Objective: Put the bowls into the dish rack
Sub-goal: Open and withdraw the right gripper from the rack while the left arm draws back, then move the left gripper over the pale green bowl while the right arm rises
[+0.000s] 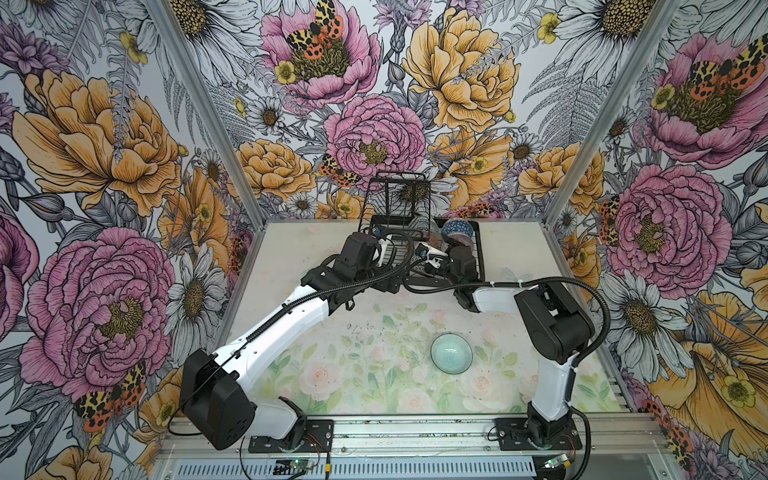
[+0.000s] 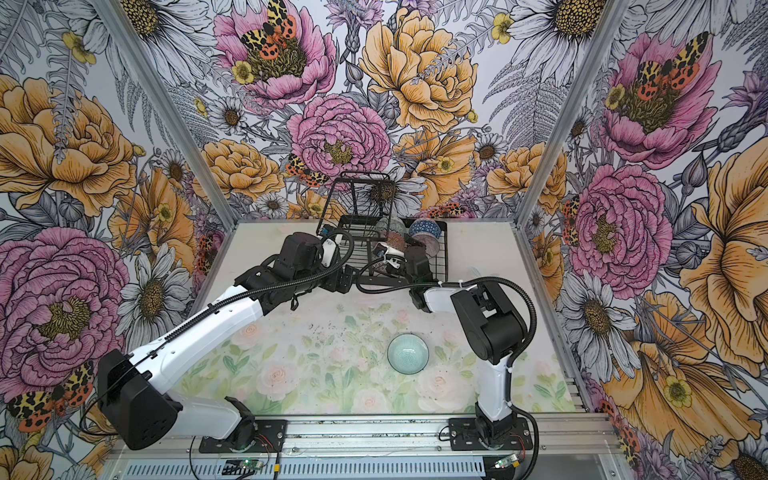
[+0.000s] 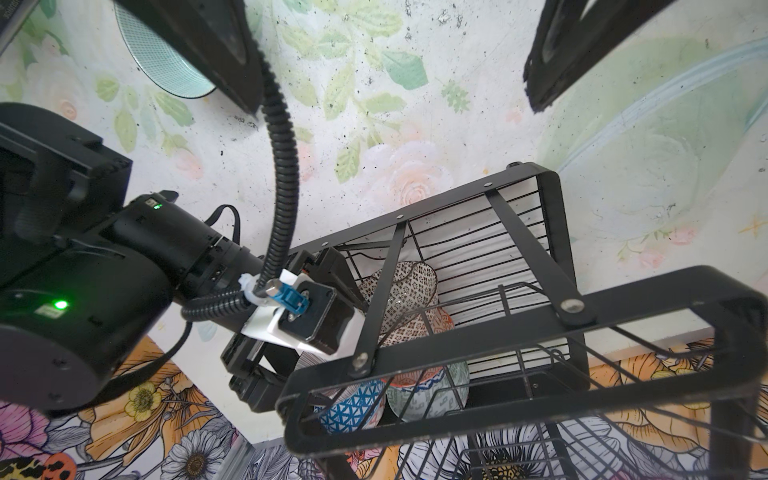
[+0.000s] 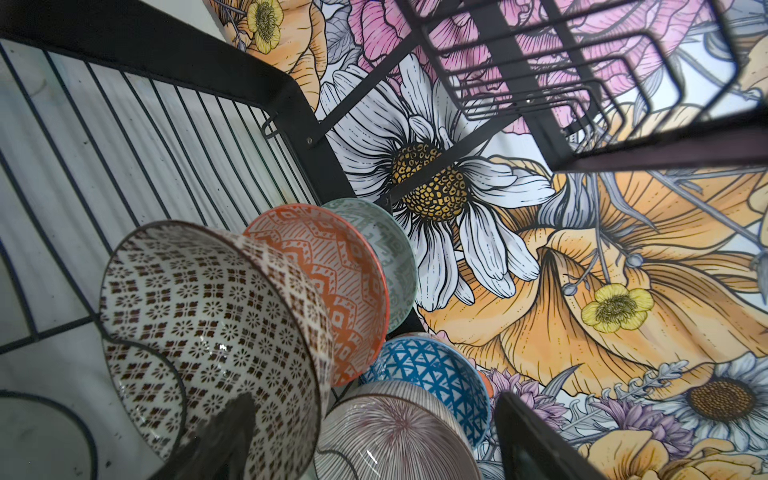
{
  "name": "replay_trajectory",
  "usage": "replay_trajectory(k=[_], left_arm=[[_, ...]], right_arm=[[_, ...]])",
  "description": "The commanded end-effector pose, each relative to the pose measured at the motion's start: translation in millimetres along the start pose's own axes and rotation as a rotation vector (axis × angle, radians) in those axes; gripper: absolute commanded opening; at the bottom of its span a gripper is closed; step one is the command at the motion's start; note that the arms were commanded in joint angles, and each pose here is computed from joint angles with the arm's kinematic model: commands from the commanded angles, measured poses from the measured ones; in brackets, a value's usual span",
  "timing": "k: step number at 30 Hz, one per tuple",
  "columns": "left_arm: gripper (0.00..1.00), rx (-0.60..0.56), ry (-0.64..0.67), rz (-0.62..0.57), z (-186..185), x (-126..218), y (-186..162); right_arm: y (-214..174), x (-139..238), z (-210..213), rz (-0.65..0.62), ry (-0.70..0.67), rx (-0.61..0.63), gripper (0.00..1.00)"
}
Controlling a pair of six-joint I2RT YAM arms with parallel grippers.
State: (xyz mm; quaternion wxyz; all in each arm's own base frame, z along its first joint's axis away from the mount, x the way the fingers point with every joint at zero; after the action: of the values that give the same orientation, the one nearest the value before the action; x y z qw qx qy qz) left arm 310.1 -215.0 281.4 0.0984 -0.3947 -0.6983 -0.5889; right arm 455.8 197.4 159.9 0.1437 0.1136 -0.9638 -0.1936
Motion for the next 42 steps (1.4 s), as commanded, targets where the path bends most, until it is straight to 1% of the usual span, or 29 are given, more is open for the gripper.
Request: replay_trajectory(k=[1,9,12,14,17,19,22,25,28,32,34,38,42], left_arm=[[0.99,-0.004,-0.009,-0.027,1,7,5],[0.99,-0.003,-0.008,-0.022,2,5,5],[0.99,0.001,-0.006,-0.013,3,2,3],[0.99,0.004,-0.005,-0.01,3,0,3],[0.99,0.005,-0.006,-0.009,3,-2,1],[0.99,0.003,-0.007,-0.007,2,-3,0],[0.99,0.005,-0.007,-0.001,2,-4,-3],[0.99,0.005,-0.012,0.01,1,-4,-9],[0.99,0.008,-0.019,0.027,-2,-3,-19],[0.99,0.026,-0.022,0.052,-7,-2,-34],[0.99,0.027,-0.032,0.078,-13,-3,-46],[0.99,0.029,-0.037,0.136,-24,-3,-68],[0.99,0.032,-0.067,0.197,-40,-5,-93]], right_arm=[[7,14,-15,-0.01,-0.04,-0.012,0.91],[5,53,-25,-0.004,-0.074,-0.094,0.92],[6,69,-28,0.0,-0.063,-0.139,0.92],[7,81,-35,0.007,-0.06,-0.207,0.92],[8,94,-42,0.051,-0.01,-0.34,0.95],[8,102,-46,0.075,0.021,-0.406,0.99],[8,114,-52,0.116,0.054,-0.48,0.99],[6,123,-59,0.191,0.088,-0.534,1.0],[1,130,-66,0.277,0.103,-0.581,0.99],[-7,133,-74,0.34,0.169,-0.706,1.0],[-11,131,-78,0.352,0.196,-0.762,1.0],[-20,126,-85,0.376,0.214,-0.836,1.0],[-27,117,-92,0.401,0.213,-0.869,1.0]])
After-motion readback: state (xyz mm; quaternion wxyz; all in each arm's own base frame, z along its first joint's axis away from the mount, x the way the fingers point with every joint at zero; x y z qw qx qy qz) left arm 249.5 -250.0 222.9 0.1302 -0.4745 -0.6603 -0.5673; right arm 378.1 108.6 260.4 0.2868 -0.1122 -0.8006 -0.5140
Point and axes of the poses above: each gripper's point midway between its finger pads, its own x axis back along the fingers, its own z axis along the line the jaws close on, y = z × x, the point moved 5 cm from there along x, back along the fingers, and after that the axes turned 12 degrees about x, right-handed, at the moved point
